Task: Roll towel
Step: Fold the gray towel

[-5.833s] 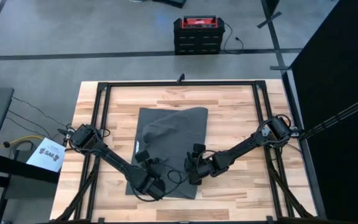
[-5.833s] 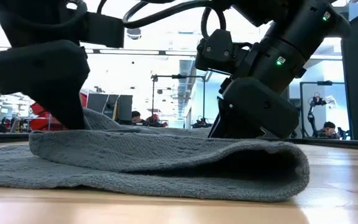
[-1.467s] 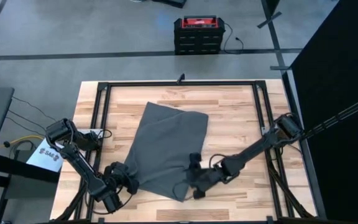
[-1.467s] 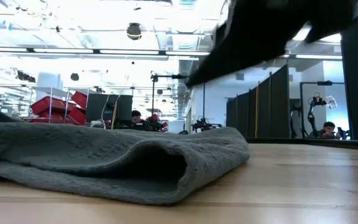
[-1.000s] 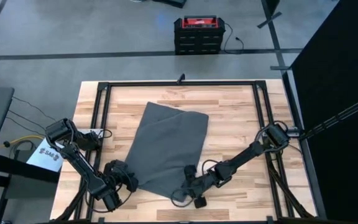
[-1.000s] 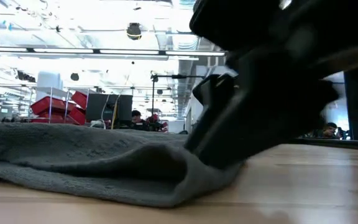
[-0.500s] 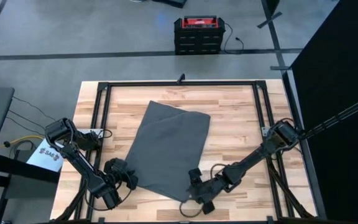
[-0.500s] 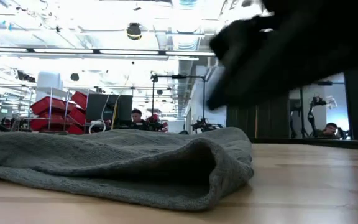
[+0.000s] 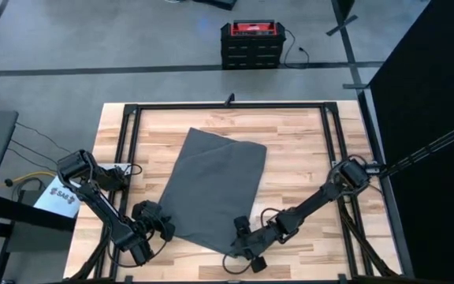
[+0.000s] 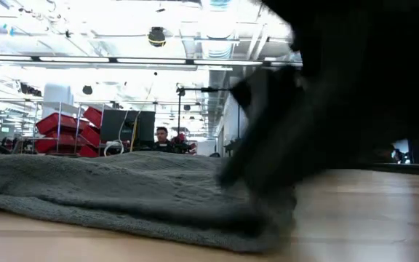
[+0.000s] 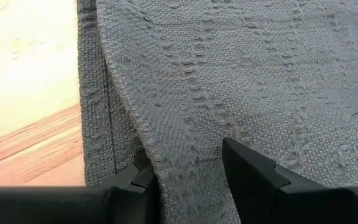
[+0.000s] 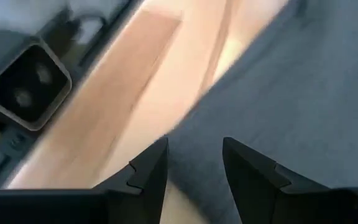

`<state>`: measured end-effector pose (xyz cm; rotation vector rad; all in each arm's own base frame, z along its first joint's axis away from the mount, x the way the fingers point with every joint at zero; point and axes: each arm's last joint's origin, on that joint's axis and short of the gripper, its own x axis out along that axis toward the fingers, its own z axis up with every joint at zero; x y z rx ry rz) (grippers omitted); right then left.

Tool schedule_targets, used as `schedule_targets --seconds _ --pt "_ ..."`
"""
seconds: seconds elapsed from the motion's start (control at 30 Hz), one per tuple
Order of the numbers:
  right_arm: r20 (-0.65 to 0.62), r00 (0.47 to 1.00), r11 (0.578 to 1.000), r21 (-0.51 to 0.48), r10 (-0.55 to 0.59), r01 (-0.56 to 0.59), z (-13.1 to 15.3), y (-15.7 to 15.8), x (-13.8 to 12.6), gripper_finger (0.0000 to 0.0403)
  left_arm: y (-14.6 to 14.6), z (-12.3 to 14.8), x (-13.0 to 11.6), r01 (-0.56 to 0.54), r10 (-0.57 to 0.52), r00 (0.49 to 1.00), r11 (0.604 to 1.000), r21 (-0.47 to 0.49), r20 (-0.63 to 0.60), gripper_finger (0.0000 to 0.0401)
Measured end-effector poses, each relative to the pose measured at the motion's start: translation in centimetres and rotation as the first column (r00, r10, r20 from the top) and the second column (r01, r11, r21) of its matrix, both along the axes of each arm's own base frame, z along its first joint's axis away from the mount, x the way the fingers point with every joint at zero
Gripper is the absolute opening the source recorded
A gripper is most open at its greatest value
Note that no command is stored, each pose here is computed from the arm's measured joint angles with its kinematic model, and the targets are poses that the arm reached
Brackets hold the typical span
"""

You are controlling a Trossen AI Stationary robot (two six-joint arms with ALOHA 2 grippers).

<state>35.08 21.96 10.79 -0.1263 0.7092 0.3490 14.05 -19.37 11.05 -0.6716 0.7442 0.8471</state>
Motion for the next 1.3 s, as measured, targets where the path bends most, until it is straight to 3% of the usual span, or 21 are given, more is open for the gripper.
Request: schedule_targets --seconds 0.17,0.37,0.57,0.9,1.1,1.3 --pt "-0.029 1.000 1.000 0.017 0.007 -0.007 -0.6 0.4 -0.3 0.0141 -0.1 0.0 -0.1 -0.003 0.003 1.000 1.000 -0.004 0.003 0.0132" --pt "-0.137 0.982 0.988 0.098 0.133 -0.120 0.6 0.5 -1.2 0.0141 -0.1 0.0 -0.2 -0.010 0.010 1.000 1.000 -0.007 0.009 0.0132" --pt "-0.033 0.984 0.982 0.072 0.175 -0.172 1.5 0.6 -0.7 0.0141 -0.1 0.0 -0.2 -0.015 0.015 1.000 1.000 -0.015 0.014 0.0132" --pt "0.043 0.998 0.999 0.000 0.050 -0.050 1.8 -2.0 1.1 0.0141 -0.5 0.3 -0.1 -0.006 0.006 1.000 1.000 -0.029 0.010 0.0132" --pt "0.024 0.998 0.999 -0.009 0.049 -0.049 1.6 -2.1 1.0 0.0141 -1.5 2.1 0.2 0.057 -0.064 0.997 0.988 -0.143 -0.046 0.0132" --pt "0.024 0.998 0.999 -0.009 0.051 -0.051 1.6 -2.1 1.0 0.0141 -1.3 3.1 0.1 0.075 -0.084 0.995 0.983 -0.167 -0.048 0.0132"
